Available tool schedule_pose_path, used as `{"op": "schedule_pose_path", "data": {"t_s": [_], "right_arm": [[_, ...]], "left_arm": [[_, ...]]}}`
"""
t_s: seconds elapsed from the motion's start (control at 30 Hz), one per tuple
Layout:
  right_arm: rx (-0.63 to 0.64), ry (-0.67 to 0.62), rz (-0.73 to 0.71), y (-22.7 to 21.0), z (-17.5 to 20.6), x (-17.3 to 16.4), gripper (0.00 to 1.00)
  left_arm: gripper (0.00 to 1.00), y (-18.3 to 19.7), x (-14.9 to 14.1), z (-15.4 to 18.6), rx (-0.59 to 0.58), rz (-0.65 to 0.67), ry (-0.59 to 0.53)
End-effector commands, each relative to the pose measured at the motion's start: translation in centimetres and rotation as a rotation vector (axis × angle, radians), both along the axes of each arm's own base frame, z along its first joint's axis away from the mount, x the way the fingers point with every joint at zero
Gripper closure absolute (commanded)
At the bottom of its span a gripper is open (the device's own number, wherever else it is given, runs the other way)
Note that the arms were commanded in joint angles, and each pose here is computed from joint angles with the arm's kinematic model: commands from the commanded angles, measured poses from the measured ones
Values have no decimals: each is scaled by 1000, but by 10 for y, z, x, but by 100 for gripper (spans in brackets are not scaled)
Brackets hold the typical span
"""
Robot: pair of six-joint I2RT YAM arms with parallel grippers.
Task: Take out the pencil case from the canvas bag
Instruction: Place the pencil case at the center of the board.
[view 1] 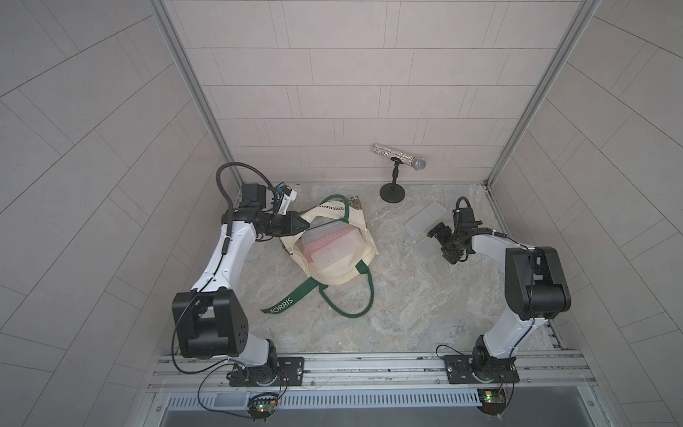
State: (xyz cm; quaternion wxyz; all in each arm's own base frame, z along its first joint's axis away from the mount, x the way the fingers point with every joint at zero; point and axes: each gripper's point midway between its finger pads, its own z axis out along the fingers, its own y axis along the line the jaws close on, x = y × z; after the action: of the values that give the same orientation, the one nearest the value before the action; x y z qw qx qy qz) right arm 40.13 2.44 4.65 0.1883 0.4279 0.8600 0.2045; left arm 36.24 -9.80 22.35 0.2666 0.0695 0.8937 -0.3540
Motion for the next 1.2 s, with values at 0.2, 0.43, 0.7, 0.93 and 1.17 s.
{"op": "schedule_pose_path", "data": {"t_s": [0.2, 0.43, 0.7, 0.93, 1.17], "right_arm": [[-23, -68, -26, -4, 23, -33, 1], [-59, -179, -21, 3, 49, -50, 0], [67, -408, 46, 54, 86, -54, 1], [12, -569, 192, 104, 126, -66, 0], [77, -753, 301, 155, 145, -75, 1]], "left_arm": [[100, -1, 1, -3, -10, -5, -1], [100, 0, 1, -2, -4, -1, -8], [100, 3, 0, -6, 20, 7, -14], [100, 1, -2, -3, 11, 1, -24], [100, 0, 0, -4, -5, 6, -29]]}}
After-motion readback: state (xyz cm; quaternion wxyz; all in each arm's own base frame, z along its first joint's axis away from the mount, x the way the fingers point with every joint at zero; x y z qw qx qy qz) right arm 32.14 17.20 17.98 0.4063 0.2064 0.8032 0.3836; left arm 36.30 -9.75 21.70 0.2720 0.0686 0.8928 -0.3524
